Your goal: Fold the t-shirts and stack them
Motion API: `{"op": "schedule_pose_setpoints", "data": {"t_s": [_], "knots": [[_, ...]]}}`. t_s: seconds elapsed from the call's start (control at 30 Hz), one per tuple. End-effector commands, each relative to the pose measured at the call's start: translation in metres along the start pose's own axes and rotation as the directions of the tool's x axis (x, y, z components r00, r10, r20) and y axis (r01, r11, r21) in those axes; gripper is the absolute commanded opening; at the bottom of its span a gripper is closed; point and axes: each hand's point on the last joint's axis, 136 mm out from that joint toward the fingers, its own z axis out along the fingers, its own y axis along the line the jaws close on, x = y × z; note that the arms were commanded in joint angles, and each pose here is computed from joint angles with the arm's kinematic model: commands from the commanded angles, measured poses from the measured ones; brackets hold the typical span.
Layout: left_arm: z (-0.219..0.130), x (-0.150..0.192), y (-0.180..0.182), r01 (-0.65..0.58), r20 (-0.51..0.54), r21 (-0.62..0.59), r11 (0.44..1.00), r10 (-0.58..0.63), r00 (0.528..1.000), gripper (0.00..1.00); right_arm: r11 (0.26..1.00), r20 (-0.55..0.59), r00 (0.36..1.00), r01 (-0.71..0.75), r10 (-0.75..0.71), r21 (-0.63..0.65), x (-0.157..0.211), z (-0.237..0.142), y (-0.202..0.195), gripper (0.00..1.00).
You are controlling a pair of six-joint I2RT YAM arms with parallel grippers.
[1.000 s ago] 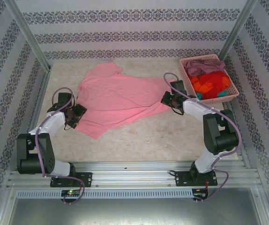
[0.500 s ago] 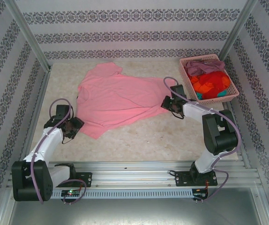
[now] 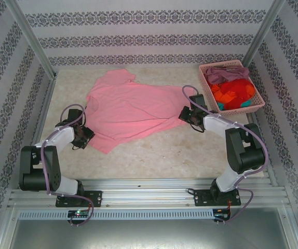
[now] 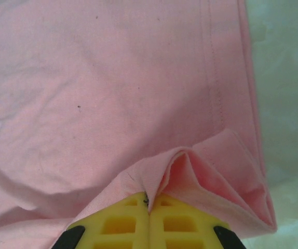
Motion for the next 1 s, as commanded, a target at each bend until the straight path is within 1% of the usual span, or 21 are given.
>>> {"op": "schedule_pose_setpoints", "data": {"t_s": [0.0,0.1,0.3,0.37,0.43,0.5,0.57,0.63,0.8,0.97], "knots": [[0.001,-0.007,-0.005,-0.017,0.016,-0.019,1.0,0.017,1.0,0.43,1.0,0.009,1.0,0.001,-0.001,-0.003,0.002,-0.005,0.001,0.0],[0.007,-0.008,0.003,-0.034,-0.003,-0.083,0.996,0.034,0.999,0.43,1.0,0.008,1.0,-0.002,0.002,-0.006,0.002,-0.003,0.002,0.0],[0.022,-0.002,0.015,-0.048,-0.053,-0.151,0.987,0.04,0.998,0.36,1.0,0.005,1.0,-0.003,0.003,-0.018,0.0,0.001,0.005,0.0],[0.024,0.002,0.018,-0.044,-0.07,-0.169,0.985,0.033,0.997,0.3,1.0,0.004,1.0,-0.005,0.005,-0.018,0.0,0.001,0.004,0.0],[0.026,0.006,0.021,-0.044,-0.089,-0.176,0.983,0.028,0.996,0.21,1.0,0.006,1.0,-0.008,0.008,-0.02,-0.001,0.001,0.004,0.0],[0.026,0.01,0.025,-0.043,-0.1,-0.18,0.983,0.025,0.995,0.09,1.0,0.007,1.0,-0.01,0.01,-0.022,-0.002,0.001,0.003,0.0],[0.022,0.013,0.028,-0.036,-0.098,-0.181,0.983,0.018,0.995,0.01,1.0,0.01,1.0,-0.014,0.014,-0.023,-0.002,0.0,0.002,0.0],[0.014,0.015,0.03,-0.024,-0.088,-0.172,0.985,0.009,0.996,0.0,1.0,0.012,1.0,-0.015,0.016,-0.023,-0.002,-0.002,0.002,0.0],[-0.018,0.022,0.037,-0.005,-0.047,-0.135,0.991,-0.001,0.999,0.0,1.0,0.025,1.0,-0.015,0.015,-0.02,0.003,-0.016,-0.002,0.0],[-0.04,0.04,0.057,0.006,-0.056,-0.144,0.99,-0.014,0.998,0.0,1.0,0.012,1.0,-0.007,0.007,0.019,0.026,-0.035,-0.011,0.0]]}}
